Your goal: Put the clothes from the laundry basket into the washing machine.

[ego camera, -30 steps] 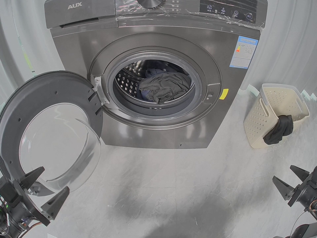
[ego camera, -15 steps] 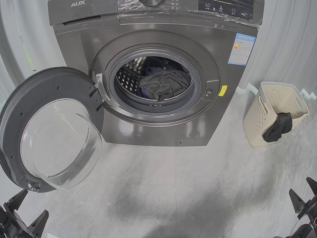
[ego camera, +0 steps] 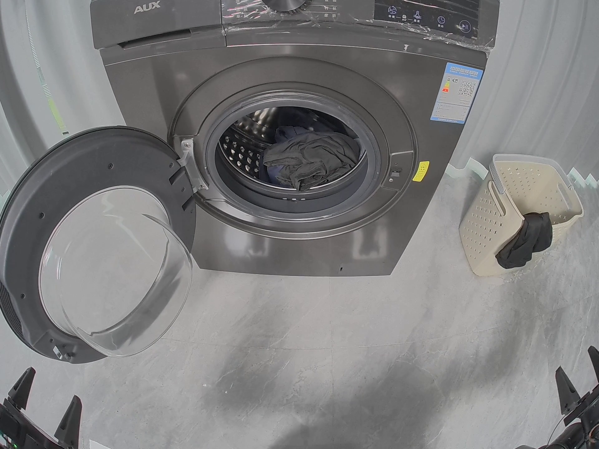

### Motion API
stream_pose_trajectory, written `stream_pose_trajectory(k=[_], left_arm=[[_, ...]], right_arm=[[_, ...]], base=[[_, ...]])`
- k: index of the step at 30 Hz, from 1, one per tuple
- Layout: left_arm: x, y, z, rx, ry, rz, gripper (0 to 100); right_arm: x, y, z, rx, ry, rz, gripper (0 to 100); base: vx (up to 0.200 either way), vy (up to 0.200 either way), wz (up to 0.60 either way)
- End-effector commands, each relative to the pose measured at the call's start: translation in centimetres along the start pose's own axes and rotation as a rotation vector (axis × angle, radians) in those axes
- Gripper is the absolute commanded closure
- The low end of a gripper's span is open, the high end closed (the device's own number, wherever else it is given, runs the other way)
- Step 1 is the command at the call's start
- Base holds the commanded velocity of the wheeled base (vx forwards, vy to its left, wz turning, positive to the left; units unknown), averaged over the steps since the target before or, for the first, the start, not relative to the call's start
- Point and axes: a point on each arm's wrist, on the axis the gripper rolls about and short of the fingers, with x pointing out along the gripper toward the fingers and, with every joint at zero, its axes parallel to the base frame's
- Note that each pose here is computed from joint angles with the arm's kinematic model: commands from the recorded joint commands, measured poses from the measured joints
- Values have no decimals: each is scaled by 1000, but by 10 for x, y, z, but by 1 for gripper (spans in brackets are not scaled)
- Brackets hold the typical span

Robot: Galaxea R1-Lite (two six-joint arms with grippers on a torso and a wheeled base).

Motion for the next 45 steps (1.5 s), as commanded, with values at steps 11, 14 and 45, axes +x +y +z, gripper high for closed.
stream_pose_trajectory(k=[11, 14, 45], left_arm=[[-4, -1, -7, 38, -26, 52, 0], [-4, 0, -6, 47, -27, 69, 0], [-4, 0, -13, 52, 43, 78, 0]], right_arm=[[-8, 3, -7, -117, -69, -121, 0], [-8, 2, -8, -101, -62, -117, 0], [-7, 5, -14, -46, -6, 11, 0]], base=[[0, -164, 0], [0, -200, 0], [0, -200, 0]])
